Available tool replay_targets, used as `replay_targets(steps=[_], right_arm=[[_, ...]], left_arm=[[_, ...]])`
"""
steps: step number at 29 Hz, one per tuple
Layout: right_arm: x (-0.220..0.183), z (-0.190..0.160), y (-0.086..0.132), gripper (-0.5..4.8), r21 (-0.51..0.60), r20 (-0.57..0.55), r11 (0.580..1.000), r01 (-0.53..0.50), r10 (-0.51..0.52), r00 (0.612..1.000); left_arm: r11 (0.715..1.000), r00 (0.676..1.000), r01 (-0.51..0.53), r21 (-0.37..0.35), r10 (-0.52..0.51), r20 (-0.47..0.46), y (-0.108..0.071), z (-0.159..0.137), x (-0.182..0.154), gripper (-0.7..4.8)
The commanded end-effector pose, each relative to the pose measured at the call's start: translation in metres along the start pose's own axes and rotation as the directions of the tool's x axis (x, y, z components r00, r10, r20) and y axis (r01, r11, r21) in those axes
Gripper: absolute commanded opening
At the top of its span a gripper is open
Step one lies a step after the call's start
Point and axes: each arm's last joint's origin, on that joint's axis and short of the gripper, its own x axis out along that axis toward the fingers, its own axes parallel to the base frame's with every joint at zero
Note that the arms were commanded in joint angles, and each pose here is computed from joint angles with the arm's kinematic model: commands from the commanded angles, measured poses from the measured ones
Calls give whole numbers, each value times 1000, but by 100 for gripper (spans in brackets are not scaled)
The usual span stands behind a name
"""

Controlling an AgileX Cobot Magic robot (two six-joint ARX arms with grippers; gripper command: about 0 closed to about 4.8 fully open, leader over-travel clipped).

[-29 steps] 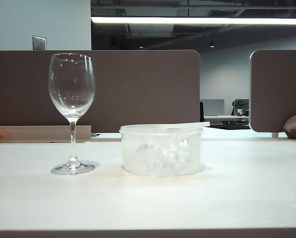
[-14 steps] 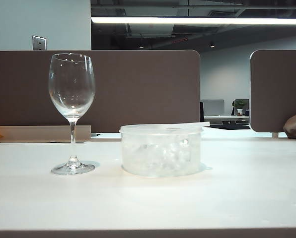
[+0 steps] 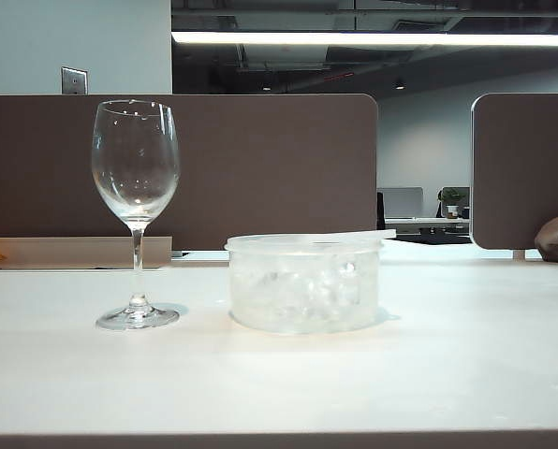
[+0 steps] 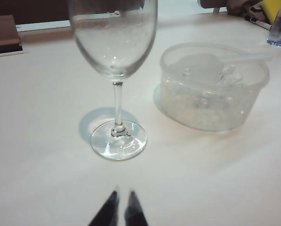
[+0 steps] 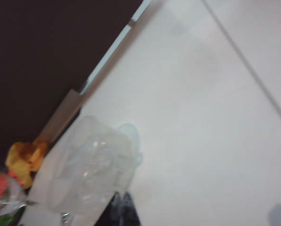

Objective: Pick up an ice shovel filled with ice cubes and pour the ice from the shovel into the glass.

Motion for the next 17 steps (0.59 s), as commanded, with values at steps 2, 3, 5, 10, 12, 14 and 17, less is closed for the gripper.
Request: replay_targets(steps=[2,3,5,10,12,14,17], right_arm=[[1,-3,7,1,43,22,997,-60,59,998],[2,-3,9,0,41,26,997,-64,63,998],[2,-5,11,0,68,29,995,-75,73,997],[0,-4,21,-1,79,40,984,-157,155,987],[-1,-1,25,-1,70,56,983,-170,166,985],[-3,2,30,-1,31,68,983,-181,178,982],[-9,12,42,-1,-102,99,974,-204,214,972]], left_arm=[[1000,1000,0,2,0,-3,0,0,0,29],[1000,1000,0,2,0,-3,0,0,0,29],[1000,1000,0,2,0,-3,0,0,0,29],[1000,1000,0,2,0,-3,0,0,0,29],[1000,1000,0,2,0,-3,0,0,0,29],[1000,1000,0,2,0,-3,0,0,0,29],[1000,1000,0,2,0,-3,0,0,0,29]])
